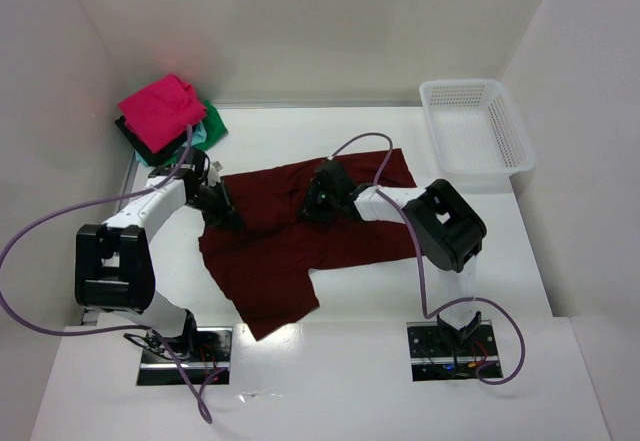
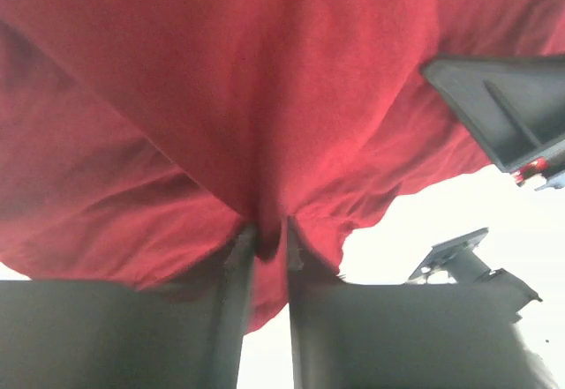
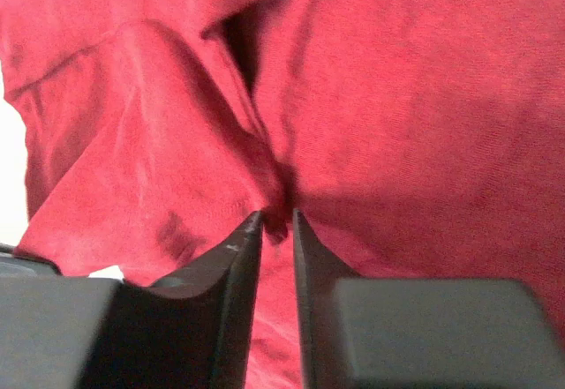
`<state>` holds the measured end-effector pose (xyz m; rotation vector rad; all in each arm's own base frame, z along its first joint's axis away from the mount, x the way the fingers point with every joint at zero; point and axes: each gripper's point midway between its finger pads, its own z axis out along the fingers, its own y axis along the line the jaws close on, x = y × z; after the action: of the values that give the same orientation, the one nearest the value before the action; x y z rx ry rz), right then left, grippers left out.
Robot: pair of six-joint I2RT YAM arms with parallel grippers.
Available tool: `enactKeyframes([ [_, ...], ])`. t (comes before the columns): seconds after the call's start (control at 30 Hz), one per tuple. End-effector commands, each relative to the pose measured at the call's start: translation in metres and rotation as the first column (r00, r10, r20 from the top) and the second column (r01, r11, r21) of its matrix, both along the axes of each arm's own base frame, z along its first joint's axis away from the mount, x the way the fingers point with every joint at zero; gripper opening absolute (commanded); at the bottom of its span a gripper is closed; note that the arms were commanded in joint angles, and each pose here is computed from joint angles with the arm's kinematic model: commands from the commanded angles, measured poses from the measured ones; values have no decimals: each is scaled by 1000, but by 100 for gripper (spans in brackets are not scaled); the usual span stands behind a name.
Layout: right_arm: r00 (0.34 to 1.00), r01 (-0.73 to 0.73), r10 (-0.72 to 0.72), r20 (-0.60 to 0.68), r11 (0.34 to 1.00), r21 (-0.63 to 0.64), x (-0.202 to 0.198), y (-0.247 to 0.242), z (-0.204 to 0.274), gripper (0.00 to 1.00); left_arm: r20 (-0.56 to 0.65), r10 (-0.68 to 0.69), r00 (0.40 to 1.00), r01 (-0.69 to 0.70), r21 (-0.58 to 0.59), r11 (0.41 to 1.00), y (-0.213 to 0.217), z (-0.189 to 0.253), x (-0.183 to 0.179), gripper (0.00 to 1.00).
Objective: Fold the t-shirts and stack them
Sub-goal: Fold the flattened tshirt in 1/3 of the way
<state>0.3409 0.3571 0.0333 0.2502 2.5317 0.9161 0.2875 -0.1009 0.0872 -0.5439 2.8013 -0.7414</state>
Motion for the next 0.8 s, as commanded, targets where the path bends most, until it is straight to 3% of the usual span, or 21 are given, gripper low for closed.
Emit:
enactKeyframes([
  [0.0,999,-16,15,46,1000,3,8,-8,31,36,-28,39,999,-39,15,999,8,-3,-8,31],
  [0.1,999,-6,8,47,1000,-26,6,-21,37,46,15,48,999,-49,39,998,12,8,-2,62],
  [0.23,990,60,-59,130,998,-9,20,-53,77,68,50,65,997,-69,85,994,20,20,4,74],
  [0.47,935,221,-196,294,974,-54,39,-124,136,84,83,67,994,-75,98,992,20,30,-1,80],
  [0.77,896,444,-427,123,867,-227,12,-250,63,86,-25,-103,994,106,132,986,-30,12,-58,81],
])
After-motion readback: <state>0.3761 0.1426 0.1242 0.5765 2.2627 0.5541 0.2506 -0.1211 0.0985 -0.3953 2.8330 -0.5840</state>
